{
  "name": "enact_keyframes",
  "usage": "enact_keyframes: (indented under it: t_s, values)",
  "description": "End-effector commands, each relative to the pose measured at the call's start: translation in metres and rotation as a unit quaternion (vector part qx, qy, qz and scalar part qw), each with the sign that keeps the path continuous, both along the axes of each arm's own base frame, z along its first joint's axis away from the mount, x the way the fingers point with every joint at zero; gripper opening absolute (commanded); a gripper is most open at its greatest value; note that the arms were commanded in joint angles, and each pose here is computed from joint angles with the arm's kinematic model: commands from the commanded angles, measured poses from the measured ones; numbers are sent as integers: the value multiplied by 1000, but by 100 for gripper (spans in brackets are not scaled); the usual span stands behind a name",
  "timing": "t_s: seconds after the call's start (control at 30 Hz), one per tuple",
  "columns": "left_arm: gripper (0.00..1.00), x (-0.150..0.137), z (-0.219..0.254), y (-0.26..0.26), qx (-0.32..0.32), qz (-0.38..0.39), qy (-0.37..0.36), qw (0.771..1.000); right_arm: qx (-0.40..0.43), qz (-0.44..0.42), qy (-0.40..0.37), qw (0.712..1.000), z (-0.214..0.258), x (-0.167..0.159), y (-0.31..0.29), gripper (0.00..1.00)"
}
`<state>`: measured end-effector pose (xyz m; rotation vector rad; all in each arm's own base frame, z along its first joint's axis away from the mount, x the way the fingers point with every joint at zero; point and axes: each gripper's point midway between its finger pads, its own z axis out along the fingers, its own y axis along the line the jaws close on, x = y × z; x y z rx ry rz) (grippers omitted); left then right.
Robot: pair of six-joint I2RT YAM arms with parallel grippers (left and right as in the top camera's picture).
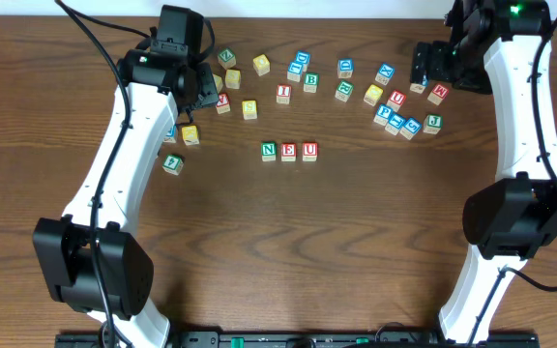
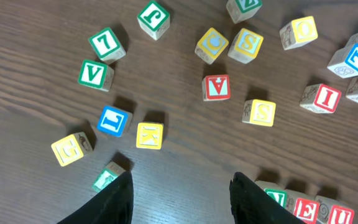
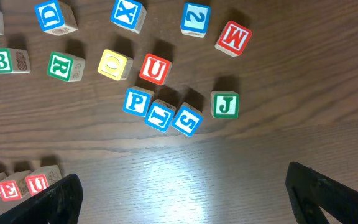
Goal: Spell out NEURIPS
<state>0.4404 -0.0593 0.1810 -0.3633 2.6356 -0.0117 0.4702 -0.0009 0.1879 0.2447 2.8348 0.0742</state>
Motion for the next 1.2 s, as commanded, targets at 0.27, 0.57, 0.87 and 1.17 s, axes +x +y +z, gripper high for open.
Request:
enact_keyframes:
  t_s: [0.27,0.57,0.87,1.17]
  values:
    - [49,-3,13,12,34,4,-10,999,1,-2,6,1000,-3,-2,-2,99]
    - [49,-5,12,13,36,1,-5,999,1,-2,6,1000,-3,-2,-2,99]
    - [50,-6,11,13,37,1,-1,999,1,-2,6,1000,-3,-2,-2,99]
    - [49,-6,11,13,37,1,-1,999,1,-2,6,1000,-3,-2,-2,99]
